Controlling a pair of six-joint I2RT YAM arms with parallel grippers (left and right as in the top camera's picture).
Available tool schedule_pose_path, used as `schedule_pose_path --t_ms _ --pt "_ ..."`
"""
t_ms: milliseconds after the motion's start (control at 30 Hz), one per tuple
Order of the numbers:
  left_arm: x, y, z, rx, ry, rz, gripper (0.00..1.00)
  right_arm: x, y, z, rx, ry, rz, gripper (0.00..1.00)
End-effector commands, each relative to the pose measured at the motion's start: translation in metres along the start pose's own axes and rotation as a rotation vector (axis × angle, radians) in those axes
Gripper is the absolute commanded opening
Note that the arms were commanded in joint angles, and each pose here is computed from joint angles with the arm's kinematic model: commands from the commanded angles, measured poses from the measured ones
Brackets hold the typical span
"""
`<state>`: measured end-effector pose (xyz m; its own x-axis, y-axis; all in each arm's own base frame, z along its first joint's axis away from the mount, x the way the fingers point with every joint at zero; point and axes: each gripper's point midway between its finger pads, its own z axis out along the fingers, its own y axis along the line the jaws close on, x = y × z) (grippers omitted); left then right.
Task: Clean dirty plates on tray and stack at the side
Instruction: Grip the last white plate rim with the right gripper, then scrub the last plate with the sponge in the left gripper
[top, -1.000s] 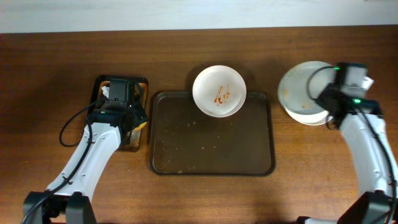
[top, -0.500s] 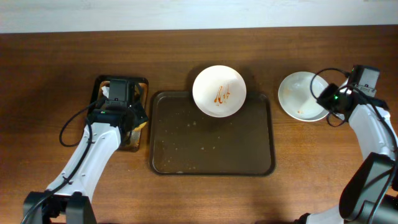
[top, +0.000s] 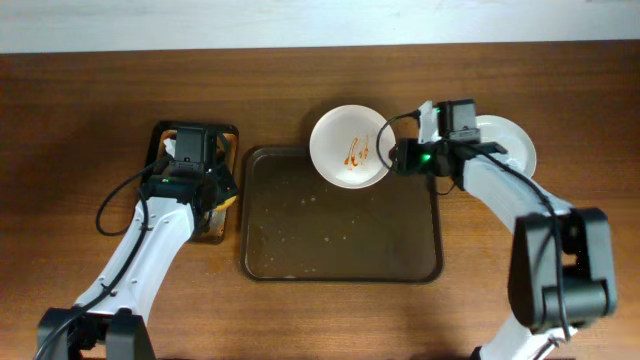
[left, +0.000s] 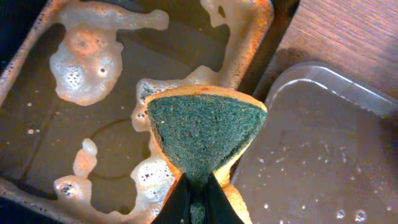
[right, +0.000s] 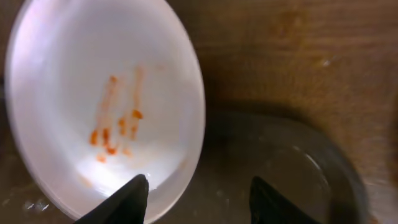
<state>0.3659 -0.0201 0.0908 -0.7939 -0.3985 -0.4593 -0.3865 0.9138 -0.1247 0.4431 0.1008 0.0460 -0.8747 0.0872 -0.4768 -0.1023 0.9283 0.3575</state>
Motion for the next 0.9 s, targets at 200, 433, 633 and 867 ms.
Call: schedule_pose_path --t_ms 200,433,633,867 --pt "-0.001 -0.009 -0.008 0.052 -0.011 0.018 0.00 0.018 0.017 0.027 -0.011 0.062 0.015 0.23" --pt "0.006 -0.028 -0.011 0.085 -0.012 0.064 0.00 0.047 0.019 0.025 0.008 0.173 0.039 0.04" --pt "0.023 -0.061 -0.015 0.209 0.037 0.107 0.00 0.083 0.023 0.011 -0.003 0.329 0.092 0.04" --pt "0.052 -0.147 -0.018 0.537 0.114 0.205 0.00 0.097 0.022 0.005 0.009 0.387 0.127 0.04"
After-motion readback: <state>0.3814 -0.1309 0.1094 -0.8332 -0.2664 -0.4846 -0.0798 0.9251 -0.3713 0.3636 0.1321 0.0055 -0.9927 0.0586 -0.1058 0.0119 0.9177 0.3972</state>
